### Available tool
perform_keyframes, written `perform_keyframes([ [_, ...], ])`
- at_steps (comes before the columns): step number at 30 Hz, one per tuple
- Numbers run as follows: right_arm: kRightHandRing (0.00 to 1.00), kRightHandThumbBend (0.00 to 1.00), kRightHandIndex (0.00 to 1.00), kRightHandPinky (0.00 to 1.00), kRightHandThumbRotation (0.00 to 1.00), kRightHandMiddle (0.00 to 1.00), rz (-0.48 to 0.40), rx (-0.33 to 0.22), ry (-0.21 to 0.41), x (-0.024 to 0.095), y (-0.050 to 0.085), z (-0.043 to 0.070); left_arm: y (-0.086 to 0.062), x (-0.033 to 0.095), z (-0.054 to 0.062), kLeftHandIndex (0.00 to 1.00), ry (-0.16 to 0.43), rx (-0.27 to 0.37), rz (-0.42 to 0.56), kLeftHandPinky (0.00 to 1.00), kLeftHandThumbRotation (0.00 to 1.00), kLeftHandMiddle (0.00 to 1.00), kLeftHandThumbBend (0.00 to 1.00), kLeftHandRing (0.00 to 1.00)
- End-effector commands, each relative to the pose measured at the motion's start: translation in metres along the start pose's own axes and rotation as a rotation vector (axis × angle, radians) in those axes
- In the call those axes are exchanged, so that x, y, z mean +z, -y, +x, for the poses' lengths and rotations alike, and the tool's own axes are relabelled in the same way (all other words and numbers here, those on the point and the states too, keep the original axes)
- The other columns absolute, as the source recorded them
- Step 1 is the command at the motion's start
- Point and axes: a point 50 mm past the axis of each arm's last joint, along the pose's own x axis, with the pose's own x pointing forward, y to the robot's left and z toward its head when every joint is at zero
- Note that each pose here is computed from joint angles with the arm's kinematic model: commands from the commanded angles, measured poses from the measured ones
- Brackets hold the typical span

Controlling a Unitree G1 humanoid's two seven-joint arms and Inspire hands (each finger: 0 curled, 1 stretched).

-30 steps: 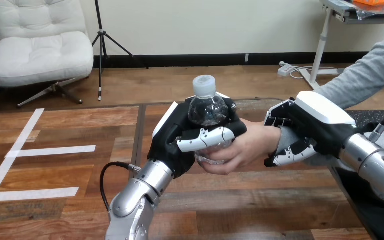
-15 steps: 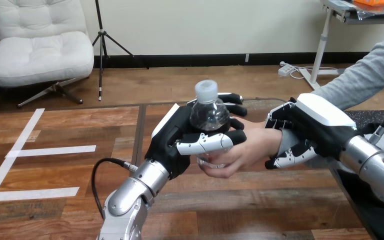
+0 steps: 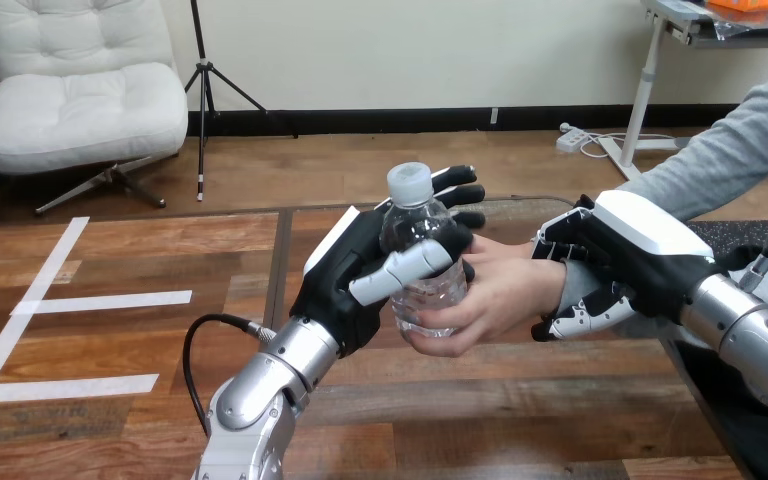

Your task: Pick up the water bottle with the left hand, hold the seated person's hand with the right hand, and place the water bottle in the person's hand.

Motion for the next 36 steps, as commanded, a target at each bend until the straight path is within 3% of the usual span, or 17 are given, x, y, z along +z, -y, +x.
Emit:
perform_keyframes([
  [1, 0.40, 0.79, 0.46, 0.37, 0.00, 0.44, -0.027, -0.075, 0.054, 0.0080, 0.0204, 0.0040, -0.0046, 0.0176, 0.0058, 0.83, 0.059, -0.008, 0.030, 0.75, 0.79, 0.82, 0.95, 0.80],
  [8, 0.40, 0.79, 0.46, 0.37, 0.00, 0.44, -0.027, -0.076, 0.049, 0.0074, 0.0200, 0.0040, -0.0068, 0.0194, 0.0049, 0.80, 0.053, -0.011, 0.029, 0.62, 0.77, 0.79, 0.94, 0.76],
  [13, 0.40, 0.80, 0.46, 0.37, 0.00, 0.44, -0.024, -0.078, 0.052, 0.0069, 0.0197, 0.0035, -0.0077, 0.0206, 0.0042, 0.79, 0.051, -0.015, 0.029, 0.60, 0.75, 0.79, 0.96, 0.75],
  [28, 0.40, 0.79, 0.46, 0.37, 0.00, 0.44, -0.024, -0.073, 0.047, 0.0065, 0.0196, 0.0032, -0.0111, 0.0239, 0.0018, 0.79, 0.044, -0.029, 0.033, 0.60, 0.74, 0.80, 0.97, 0.74],
  [36, 0.39, 0.79, 0.45, 0.37, 0.00, 0.44, -0.027, -0.074, 0.050, 0.0065, 0.0195, 0.0031, -0.0133, 0.0251, 0.0006, 0.81, 0.045, -0.028, 0.033, 0.64, 0.77, 0.82, 0.88, 0.77],
])
